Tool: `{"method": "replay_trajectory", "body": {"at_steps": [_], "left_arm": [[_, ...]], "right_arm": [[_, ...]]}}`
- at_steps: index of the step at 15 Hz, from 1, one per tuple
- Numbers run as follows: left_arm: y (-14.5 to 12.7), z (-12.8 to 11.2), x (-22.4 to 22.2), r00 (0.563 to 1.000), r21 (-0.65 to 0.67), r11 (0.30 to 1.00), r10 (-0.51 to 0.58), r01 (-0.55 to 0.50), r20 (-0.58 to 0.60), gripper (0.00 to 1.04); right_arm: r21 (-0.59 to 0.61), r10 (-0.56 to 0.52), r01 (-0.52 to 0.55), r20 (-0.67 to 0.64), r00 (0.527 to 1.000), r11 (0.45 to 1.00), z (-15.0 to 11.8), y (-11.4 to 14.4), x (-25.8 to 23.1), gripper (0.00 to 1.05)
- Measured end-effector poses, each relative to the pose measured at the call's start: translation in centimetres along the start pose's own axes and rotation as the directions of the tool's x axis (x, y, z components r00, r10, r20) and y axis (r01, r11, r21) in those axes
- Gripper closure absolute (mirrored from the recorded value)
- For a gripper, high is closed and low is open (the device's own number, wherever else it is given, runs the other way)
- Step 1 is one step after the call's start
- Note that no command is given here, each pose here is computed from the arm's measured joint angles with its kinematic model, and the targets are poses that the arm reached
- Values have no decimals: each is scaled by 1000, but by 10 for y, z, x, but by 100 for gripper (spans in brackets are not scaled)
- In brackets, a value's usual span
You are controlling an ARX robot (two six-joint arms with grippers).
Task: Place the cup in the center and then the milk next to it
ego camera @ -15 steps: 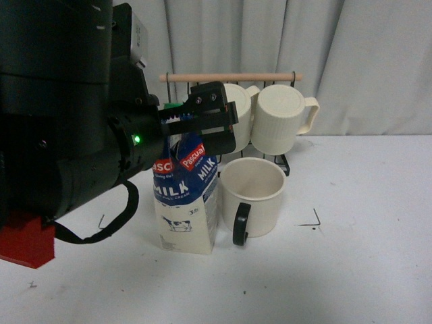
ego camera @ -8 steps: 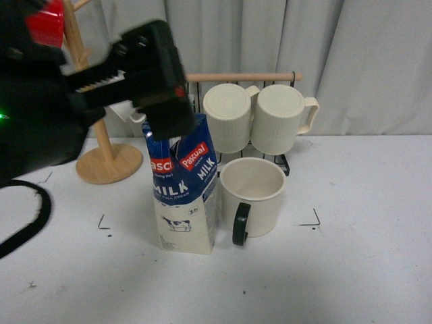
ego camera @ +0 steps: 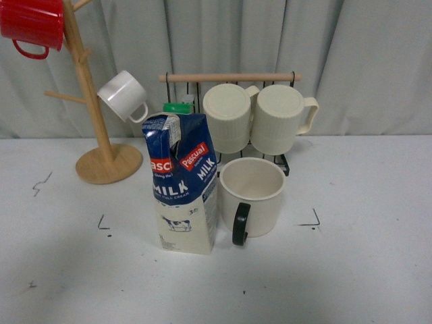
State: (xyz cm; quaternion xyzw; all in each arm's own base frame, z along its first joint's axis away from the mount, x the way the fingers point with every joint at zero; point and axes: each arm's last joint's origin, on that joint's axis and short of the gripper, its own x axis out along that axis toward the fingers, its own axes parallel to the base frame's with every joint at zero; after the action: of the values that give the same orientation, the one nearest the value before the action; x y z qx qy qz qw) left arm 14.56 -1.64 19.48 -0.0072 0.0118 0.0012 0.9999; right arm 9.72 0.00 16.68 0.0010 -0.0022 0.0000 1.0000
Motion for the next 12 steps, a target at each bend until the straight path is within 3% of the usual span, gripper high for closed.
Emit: {"method": "replay_trajectory", "body": {"at_steps": [5,12], "left_arm": [[18,-13,-16,1000,-1,1000,18,-18,14,103],[17,-26,-29,999,0,1000,-5,5,31,103]], "right_arm": [[0,0,0,0,1000,1000,0,0,0,6],[0,0,0,0,1000,1000,0,0,0,6]]}}
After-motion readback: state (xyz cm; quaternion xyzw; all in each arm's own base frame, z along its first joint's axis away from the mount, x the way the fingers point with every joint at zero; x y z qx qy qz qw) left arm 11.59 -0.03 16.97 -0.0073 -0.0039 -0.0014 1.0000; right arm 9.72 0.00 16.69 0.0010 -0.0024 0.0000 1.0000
